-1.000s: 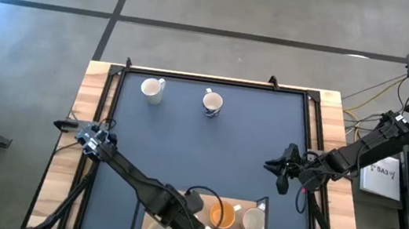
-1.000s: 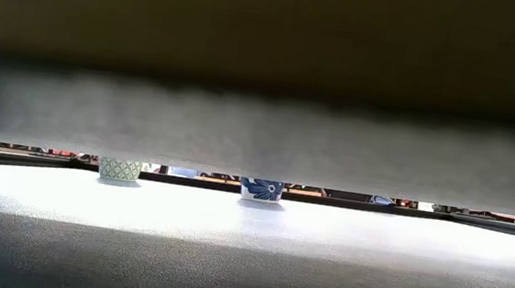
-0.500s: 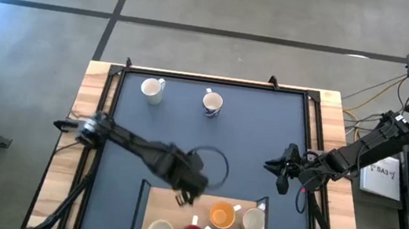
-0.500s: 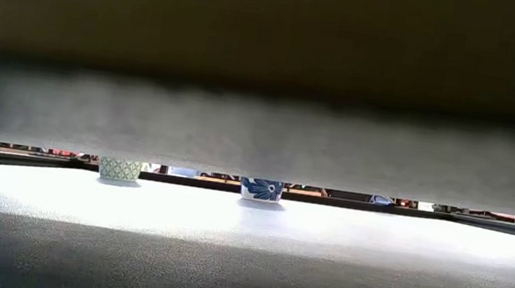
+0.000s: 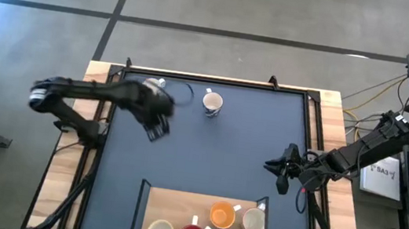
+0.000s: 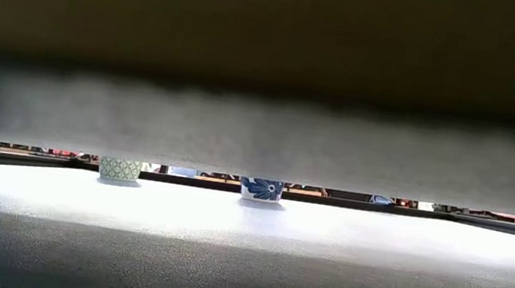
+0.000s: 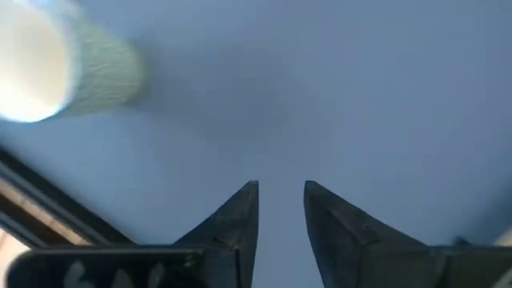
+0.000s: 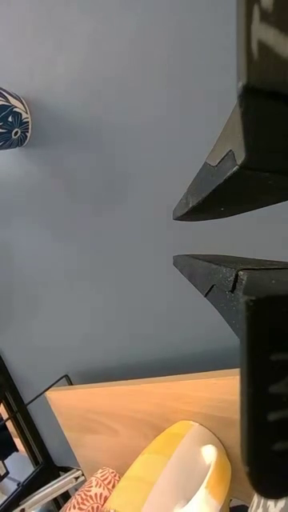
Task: Place coffee mugs
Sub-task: Put the green patterned mug on the shelf
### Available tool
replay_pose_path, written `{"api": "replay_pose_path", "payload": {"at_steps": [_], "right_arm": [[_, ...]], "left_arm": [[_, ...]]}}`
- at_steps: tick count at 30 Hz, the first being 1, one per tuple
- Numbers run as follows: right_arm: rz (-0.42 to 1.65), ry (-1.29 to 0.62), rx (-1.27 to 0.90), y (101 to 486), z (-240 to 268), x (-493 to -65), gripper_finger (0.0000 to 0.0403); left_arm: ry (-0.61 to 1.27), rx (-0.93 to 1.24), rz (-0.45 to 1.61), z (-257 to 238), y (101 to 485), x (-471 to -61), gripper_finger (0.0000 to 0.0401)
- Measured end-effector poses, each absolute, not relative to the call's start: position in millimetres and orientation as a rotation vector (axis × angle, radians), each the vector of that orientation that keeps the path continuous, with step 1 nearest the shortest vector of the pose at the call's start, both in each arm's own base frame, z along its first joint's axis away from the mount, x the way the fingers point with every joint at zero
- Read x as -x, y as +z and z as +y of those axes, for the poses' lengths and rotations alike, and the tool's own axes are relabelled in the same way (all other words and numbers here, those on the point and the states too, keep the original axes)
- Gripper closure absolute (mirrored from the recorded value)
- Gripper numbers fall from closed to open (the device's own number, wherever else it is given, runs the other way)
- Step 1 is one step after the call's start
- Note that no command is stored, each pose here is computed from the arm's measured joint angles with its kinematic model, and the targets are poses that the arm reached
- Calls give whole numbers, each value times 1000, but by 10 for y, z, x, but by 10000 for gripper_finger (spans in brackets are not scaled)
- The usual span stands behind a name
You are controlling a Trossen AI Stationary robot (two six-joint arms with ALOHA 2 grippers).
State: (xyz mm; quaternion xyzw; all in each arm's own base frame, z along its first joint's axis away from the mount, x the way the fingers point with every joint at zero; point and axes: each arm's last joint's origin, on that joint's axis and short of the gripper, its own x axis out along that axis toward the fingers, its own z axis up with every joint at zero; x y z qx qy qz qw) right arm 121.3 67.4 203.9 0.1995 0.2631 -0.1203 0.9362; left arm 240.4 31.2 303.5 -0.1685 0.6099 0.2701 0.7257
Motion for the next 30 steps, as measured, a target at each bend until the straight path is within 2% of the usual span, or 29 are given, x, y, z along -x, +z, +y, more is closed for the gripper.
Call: {"api": "replay_pose_path", "payload": {"at_steps": [7,15,20,30], "right_arm": [[537,-246,-408,2039,675,-1213,335],[538,-246,-408,2039,674,-1213,335],[538,-246,-408,2039,675,-1213,335],[538,-246,-408,2039,675,-1213,335]], "left_arm": [[665,380,1284,882,2856,-1986,264],[632,287,1331,1318,2695,-1973,229],[567,245,1379,1525,2564,-1990,231],[505,252,1424,1773,2375,-2057,272]]}}
